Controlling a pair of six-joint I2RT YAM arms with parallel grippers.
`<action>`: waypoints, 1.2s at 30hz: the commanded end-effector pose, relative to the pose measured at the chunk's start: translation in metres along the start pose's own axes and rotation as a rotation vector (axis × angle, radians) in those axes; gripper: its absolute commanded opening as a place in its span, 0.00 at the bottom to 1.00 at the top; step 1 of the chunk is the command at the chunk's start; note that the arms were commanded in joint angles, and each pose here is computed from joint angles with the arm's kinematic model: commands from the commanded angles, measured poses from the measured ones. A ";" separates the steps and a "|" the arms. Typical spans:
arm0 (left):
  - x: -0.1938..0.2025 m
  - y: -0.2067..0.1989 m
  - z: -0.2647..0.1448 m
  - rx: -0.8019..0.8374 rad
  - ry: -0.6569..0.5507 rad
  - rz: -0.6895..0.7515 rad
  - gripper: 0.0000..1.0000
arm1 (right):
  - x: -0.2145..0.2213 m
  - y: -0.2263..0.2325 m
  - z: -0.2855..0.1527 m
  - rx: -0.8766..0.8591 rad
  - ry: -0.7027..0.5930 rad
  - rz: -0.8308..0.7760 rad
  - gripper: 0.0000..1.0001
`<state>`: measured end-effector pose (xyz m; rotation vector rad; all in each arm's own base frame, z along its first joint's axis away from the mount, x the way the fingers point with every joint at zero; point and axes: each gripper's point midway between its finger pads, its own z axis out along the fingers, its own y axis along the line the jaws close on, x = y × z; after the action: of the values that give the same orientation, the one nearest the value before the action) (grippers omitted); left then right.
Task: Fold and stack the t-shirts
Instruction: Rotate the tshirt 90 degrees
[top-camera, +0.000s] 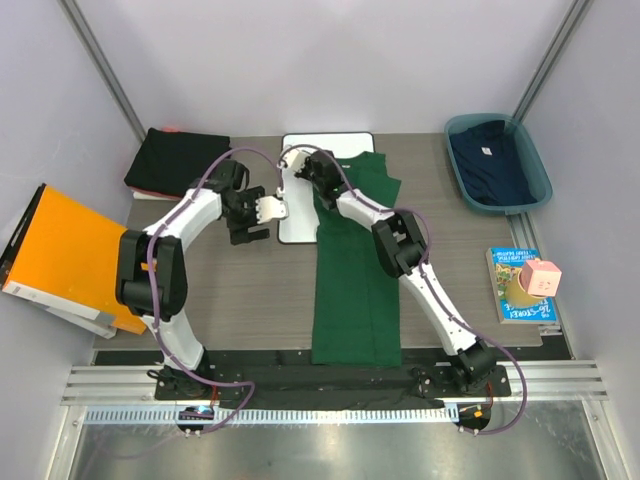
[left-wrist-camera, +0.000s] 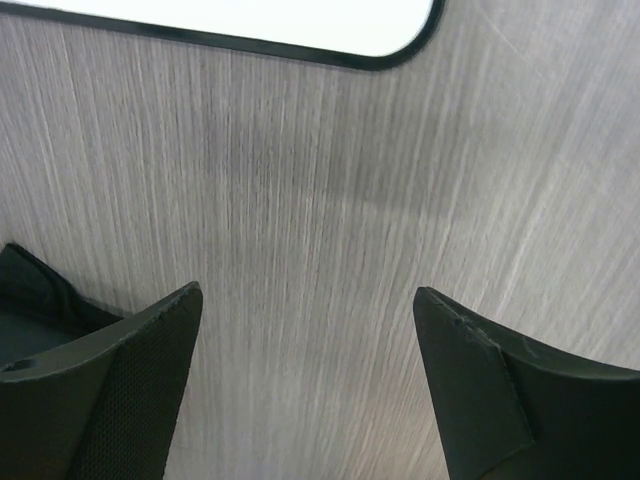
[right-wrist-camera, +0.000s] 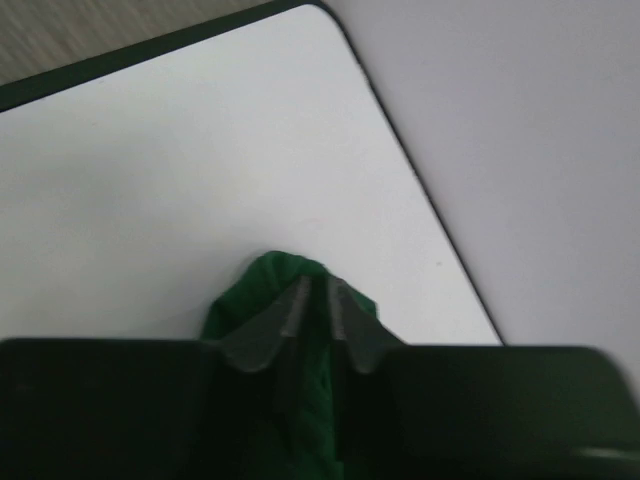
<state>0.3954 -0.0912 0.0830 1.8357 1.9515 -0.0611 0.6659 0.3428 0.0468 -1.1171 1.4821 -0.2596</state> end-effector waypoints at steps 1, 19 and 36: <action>-0.011 0.027 -0.005 -0.183 -0.020 -0.062 0.88 | -0.021 -0.084 -0.012 0.331 -0.051 0.048 0.39; -0.145 0.037 -0.069 -0.232 -0.524 -0.072 1.00 | -0.026 -0.142 -0.218 -0.074 0.094 -0.024 0.86; -0.119 -0.217 -0.014 -0.102 -0.752 1.075 1.00 | 0.073 0.101 -0.550 -0.948 -0.133 -0.663 0.89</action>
<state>0.2117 -0.2053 0.0626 2.1015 0.7419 -0.2851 0.2162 0.1091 0.0951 -2.1469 1.2932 -0.0490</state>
